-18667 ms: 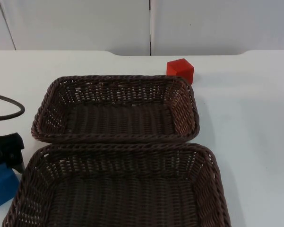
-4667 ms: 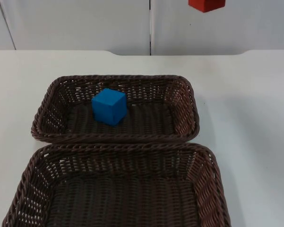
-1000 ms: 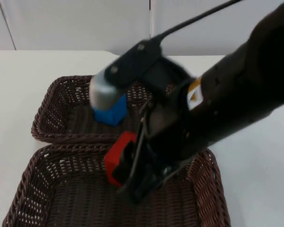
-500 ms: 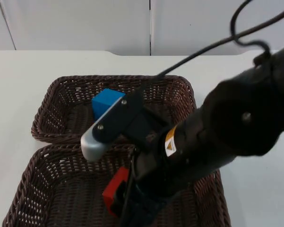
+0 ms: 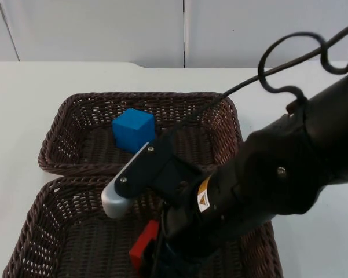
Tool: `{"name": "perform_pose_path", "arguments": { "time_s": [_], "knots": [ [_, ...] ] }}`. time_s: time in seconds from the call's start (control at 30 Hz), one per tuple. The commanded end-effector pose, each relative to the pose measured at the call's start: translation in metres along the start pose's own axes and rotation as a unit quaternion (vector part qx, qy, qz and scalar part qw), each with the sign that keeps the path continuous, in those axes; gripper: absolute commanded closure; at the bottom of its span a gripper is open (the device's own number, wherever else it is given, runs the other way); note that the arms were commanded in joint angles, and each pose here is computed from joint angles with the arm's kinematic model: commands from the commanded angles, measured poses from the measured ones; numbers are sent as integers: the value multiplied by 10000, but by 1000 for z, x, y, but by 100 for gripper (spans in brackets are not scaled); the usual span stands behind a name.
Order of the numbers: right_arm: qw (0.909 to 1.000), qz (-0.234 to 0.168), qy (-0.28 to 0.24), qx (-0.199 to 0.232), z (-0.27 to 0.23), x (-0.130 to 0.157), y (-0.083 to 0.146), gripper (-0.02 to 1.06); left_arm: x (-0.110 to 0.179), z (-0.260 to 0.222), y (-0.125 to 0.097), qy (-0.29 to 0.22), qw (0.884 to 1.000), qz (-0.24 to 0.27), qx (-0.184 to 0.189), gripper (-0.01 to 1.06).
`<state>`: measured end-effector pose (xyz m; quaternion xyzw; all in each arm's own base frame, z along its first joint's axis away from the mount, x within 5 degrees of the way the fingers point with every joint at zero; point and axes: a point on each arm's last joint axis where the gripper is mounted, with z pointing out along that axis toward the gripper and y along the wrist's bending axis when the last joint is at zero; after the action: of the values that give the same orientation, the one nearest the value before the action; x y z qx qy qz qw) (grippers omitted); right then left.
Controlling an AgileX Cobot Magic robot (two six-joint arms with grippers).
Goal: Pick up one cube with the left hand and place it into the upper basket. Pick up one cube with the right hand and place it into the lower basket.
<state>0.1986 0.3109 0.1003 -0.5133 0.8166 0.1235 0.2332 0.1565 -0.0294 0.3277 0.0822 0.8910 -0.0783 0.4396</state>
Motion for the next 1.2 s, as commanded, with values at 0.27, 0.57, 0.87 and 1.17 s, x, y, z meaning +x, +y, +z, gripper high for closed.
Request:
{"name": "perform_pose_path", "arguments": {
  "time_s": [0.27,0.57,0.87,1.17],
  "knots": [
    [10000,52,-40,1,3,-2,2,33,1,-1,0,-14,10000,-33,8,0],
    [9998,101,163,-80,-2,0,3,27,1,-1,0,-14,10000,-41,15,0],
    [9984,58,-565,-46,-62,-29,2,27,1,-1,0,-15,10000,-49,21,0],
    [9908,-6,-1350,-18,-136,-48,3,27,1,-1,0,-15,10000,-49,21,0]
  ]
}}
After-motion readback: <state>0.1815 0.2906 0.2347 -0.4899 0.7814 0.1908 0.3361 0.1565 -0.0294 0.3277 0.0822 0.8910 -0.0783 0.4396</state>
